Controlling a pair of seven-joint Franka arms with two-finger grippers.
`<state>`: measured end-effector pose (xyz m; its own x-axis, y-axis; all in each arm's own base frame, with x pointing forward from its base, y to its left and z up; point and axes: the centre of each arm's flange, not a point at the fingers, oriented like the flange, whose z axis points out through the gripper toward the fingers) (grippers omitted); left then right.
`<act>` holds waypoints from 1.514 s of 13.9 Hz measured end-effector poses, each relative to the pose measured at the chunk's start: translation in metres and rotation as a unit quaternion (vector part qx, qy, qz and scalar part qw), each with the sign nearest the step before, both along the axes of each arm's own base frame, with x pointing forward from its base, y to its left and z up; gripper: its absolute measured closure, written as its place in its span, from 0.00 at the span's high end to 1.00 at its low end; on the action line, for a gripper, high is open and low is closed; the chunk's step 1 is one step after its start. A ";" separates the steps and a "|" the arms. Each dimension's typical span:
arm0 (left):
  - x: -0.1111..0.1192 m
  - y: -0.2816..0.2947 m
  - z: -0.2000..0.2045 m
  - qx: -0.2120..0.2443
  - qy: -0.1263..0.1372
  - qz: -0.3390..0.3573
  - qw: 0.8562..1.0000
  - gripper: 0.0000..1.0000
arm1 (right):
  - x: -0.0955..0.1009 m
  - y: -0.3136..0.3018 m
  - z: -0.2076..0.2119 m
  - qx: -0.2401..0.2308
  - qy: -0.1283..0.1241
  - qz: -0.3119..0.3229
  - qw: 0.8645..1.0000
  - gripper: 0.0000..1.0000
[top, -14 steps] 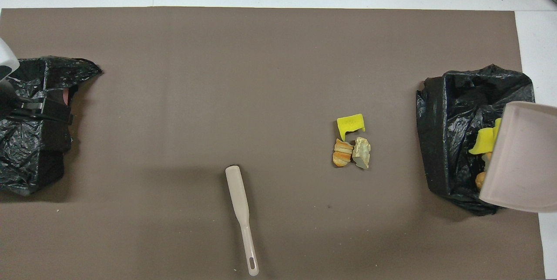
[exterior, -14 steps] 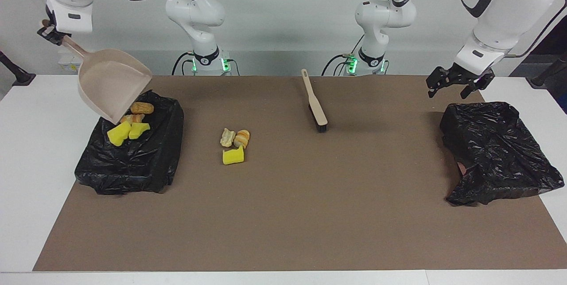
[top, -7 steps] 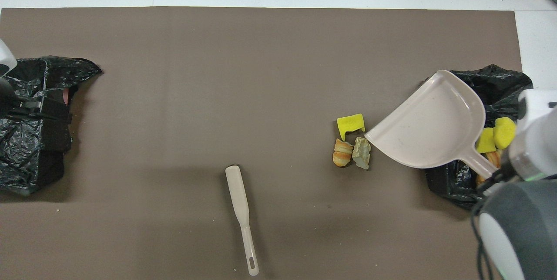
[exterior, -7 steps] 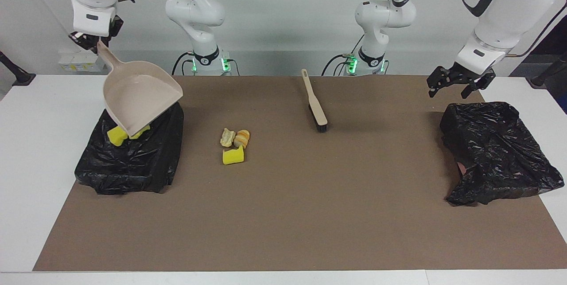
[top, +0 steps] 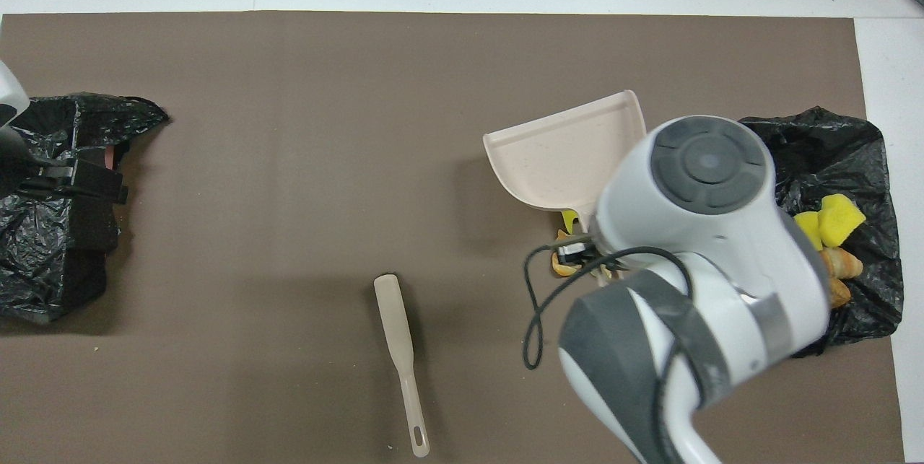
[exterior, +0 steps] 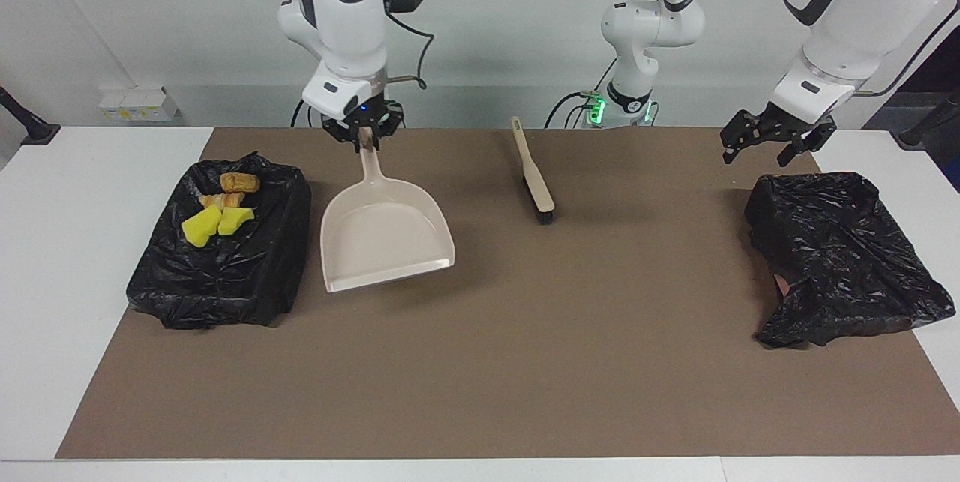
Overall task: Sweep and dump trash in bin
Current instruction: 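Return the empty dustpan to the table center with the right gripper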
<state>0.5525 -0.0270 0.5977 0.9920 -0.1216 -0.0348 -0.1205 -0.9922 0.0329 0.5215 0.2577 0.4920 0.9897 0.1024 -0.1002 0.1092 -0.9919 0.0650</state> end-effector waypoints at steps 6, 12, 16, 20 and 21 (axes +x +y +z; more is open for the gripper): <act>0.000 0.002 0.000 -0.001 0.001 0.002 1.000 1.00 | 0.047 0.155 -0.077 0.096 -0.051 -0.089 0.990 0.33; -0.001 0.002 -0.001 -0.001 0.005 0.002 1.000 1.00 | 0.044 0.211 -0.138 0.126 -0.053 -0.106 0.985 0.33; -0.002 0.002 -0.001 0.000 0.009 0.002 1.000 1.00 | 0.044 0.213 -0.125 0.130 -0.061 -0.101 0.984 0.61; -0.003 0.002 -0.001 -0.001 0.011 0.001 1.000 1.00 | 0.024 0.206 -0.085 0.102 -0.047 -0.089 0.990 1.00; -0.003 0.001 -0.001 -0.001 0.011 0.001 1.000 1.00 | 0.009 0.206 -0.076 0.094 -0.044 -0.081 0.991 1.00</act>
<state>0.5498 -0.0257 0.5963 0.9912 -0.1196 -0.0565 -0.1177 -0.9924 0.0366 0.5309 0.4639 0.4159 0.9987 -0.0502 -0.0077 -0.0508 -0.9914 -0.1204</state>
